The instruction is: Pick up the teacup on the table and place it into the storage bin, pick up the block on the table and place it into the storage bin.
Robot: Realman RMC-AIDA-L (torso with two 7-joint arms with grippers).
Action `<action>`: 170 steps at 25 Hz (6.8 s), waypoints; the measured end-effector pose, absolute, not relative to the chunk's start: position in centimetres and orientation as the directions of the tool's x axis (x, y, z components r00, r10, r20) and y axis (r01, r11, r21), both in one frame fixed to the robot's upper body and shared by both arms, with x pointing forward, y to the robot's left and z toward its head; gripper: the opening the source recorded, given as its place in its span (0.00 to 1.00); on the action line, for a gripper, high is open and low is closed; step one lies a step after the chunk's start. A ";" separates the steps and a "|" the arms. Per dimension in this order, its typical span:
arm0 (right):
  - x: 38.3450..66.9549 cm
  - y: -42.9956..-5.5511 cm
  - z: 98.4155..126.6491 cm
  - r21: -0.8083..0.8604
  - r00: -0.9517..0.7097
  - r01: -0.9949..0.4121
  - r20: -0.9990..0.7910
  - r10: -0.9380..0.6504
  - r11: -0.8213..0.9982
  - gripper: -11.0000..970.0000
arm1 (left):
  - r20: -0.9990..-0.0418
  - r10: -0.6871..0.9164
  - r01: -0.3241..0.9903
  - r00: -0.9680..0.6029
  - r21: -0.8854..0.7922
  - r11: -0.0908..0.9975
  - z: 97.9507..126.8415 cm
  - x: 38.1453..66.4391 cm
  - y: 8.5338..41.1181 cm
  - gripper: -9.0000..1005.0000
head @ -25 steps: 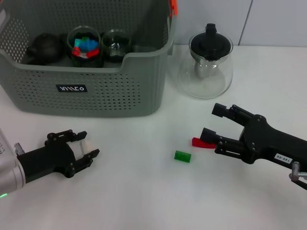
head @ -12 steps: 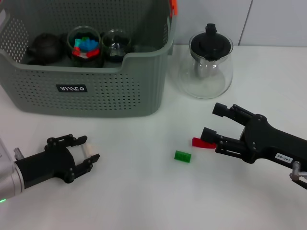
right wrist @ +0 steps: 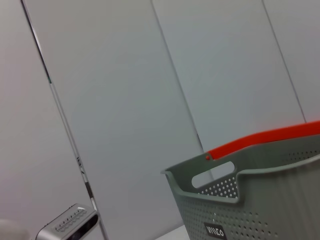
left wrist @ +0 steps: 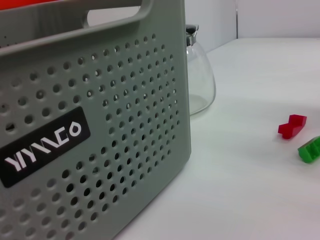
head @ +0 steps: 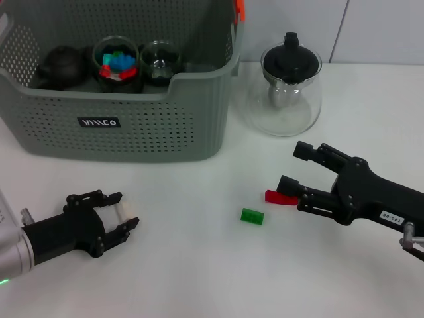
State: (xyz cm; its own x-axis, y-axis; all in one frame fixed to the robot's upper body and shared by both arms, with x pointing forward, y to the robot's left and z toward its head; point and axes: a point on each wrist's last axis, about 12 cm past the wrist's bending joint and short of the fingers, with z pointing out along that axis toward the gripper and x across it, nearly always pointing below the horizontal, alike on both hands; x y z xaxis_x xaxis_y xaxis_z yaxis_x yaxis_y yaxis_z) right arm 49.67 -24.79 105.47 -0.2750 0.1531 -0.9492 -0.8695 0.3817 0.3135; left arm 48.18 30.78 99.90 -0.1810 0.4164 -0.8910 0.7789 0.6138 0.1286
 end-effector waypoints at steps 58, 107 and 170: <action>49.7 -25.0 105.5 0.312 -0.274 -0.868 -0.950 0.150 0.387 0.95 | -0.916 -0.256 0.772 -0.309 -0.399 0.495 110.8 47.6 36.6 0.42; 49.6 -24.8 105.2 0.320 -0.282 -0.859 -0.947 0.154 0.398 0.91 | -0.946 -0.098 0.409 -0.309 -0.225 0.884 117.0 66.5 28.6 0.48; 60.2 -11.0 115.2 0.101 -0.449 -0.892 -0.307 -0.839 0.441 0.84 | -0.978 -0.020 0.840 -0.207 -0.189 0.509 107.3 47.5 32.4 0.53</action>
State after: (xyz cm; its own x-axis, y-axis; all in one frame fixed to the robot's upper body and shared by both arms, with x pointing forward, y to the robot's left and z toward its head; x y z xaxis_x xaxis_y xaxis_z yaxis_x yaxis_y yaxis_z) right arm 60.25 -11.01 115.24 -0.4493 -0.8391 -0.3067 -0.8920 0.4408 0.1008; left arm 47.54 32.44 107.26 -0.2075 -0.0199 -0.9780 0.8401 0.5086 -0.1886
